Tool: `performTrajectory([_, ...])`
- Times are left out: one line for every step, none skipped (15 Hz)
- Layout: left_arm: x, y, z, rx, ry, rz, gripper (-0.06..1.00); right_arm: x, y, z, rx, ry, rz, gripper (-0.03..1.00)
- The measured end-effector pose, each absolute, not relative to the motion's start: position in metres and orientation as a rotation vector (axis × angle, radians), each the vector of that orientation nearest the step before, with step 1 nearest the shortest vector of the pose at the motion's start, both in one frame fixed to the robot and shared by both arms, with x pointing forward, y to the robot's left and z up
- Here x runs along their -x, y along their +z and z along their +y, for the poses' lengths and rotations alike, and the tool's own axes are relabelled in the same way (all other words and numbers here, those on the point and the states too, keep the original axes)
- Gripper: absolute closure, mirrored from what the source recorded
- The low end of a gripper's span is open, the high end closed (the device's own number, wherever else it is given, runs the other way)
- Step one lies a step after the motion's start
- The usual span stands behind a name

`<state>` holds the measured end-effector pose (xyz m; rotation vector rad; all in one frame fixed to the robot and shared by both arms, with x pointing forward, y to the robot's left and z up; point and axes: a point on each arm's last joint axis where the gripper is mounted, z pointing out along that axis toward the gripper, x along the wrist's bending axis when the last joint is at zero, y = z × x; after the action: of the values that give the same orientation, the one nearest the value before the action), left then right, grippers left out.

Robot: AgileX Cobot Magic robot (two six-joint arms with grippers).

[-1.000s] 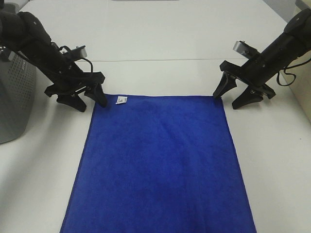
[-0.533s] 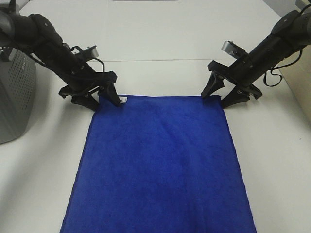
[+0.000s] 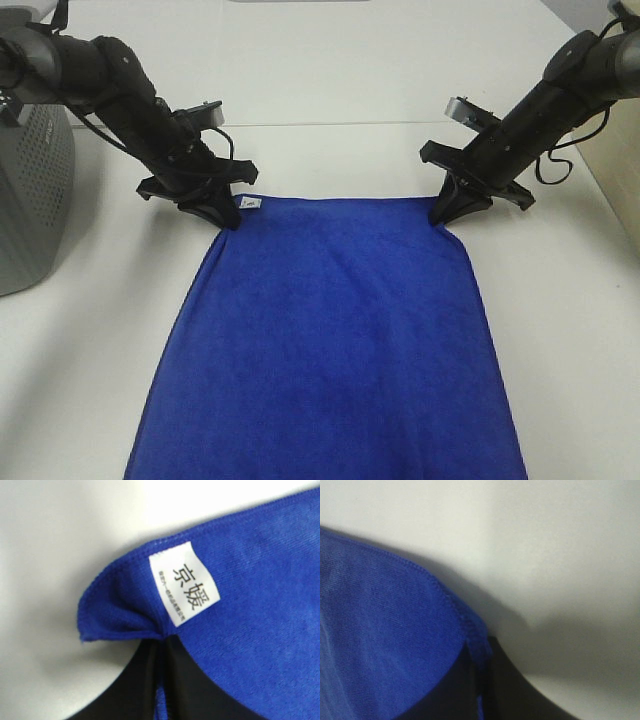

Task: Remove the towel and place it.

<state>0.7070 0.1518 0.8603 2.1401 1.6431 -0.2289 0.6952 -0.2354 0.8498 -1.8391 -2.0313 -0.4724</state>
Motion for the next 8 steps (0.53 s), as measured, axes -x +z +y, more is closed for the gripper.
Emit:
performTrajectory([-0.707,0.86,0.152,-2.148,-0.226,1.632,0.93,-0.695,0.85,-0.235,1.839,-0.473,-2.033,0.95])
performTrajectory([-0.707,0.86,0.152,-2.155,-0.223,1.621,0.93,-0.696,0.85,-0.236,1.841,-0.476,-2.034,0.95])
performTrajectory([-0.707,0.86,0.152,-2.165,-0.219,1.608,0.93,-0.696,0.851,-0.236,1.844,-0.484,-2.037,0.95])
performTrajectory([-0.708,0.862,0.152,-2.174,-0.209,1.589,0.93,-0.698,0.852,-0.236,1.86,-0.503,-2.049,0.95])
performTrajectory([-0.711,0.865,0.152,-2.189,-0.187,1.571,0.93,-0.7,0.855,-0.236,1.866,-0.536,-2.091,0.95])
performTrajectory([-0.714,0.868,0.151,-2.21,-0.149,1.544,0.93,-0.705,0.859,-0.238,1.879,-0.579,-2.166,0.95])
performTrajectory([-0.721,0.873,0.151,-2.217,-0.099,1.52,0.93,-0.712,0.863,-0.241,1.873,-0.611,-2.25,0.95])
performTrajectory([-0.729,0.882,0.15,-2.204,-0.038,1.49,0.93,-0.719,0.869,-0.242,1.863,-0.645,-2.325,0.95])
